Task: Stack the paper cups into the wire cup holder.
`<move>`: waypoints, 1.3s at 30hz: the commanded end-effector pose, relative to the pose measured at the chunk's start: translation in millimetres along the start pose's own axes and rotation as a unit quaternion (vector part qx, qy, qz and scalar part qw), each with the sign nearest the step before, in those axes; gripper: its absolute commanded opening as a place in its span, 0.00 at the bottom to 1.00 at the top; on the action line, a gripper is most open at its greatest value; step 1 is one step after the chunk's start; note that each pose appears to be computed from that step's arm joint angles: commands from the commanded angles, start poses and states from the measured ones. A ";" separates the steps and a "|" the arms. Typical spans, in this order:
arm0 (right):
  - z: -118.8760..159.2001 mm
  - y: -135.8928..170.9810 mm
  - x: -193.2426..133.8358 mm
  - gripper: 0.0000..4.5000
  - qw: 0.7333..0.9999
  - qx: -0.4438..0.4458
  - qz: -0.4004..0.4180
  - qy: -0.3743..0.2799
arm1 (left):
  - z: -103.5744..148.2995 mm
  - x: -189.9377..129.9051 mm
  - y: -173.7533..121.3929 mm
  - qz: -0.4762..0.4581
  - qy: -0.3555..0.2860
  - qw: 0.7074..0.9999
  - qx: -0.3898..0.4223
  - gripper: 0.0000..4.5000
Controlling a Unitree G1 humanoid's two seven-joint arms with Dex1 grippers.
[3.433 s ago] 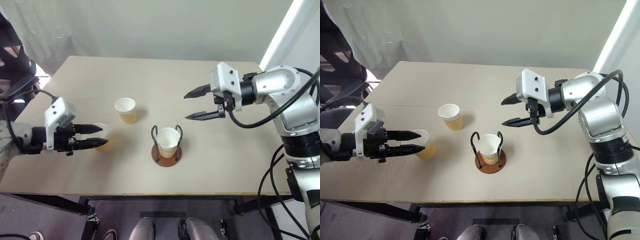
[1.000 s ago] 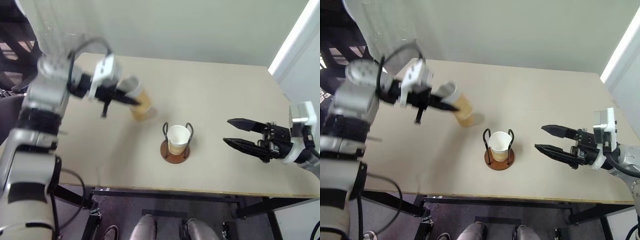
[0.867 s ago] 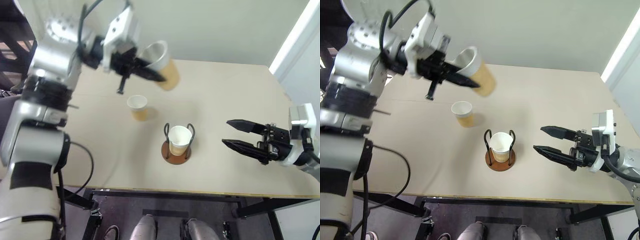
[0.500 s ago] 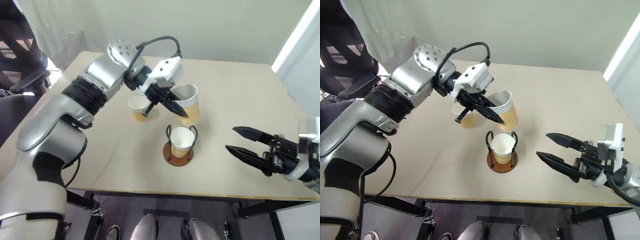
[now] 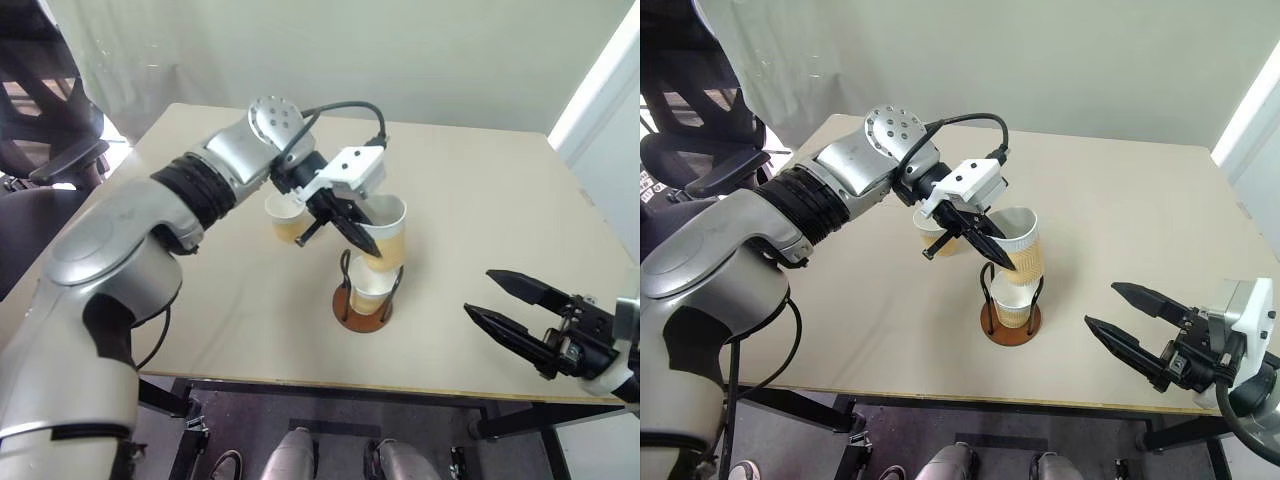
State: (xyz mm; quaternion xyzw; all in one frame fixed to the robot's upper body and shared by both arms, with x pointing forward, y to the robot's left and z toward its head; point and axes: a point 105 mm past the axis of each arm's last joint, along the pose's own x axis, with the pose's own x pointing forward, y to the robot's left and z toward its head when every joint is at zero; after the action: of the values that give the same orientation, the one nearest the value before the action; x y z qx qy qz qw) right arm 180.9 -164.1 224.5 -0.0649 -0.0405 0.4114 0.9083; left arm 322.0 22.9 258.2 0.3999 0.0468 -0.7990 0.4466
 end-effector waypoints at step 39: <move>3.2 5.3 -2.2 0.65 1.000 -0.012 -0.025 0.003 | 14.2 -10.8 8.4 0.006 -0.004 1.000 0.024 0.01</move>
State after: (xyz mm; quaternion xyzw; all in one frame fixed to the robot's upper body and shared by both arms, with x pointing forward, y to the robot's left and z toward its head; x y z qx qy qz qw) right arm 175.5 -163.1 221.6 -0.0644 -0.0312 0.3902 0.9180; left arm 327.4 23.1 256.6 0.4049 0.0523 -0.7950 0.4486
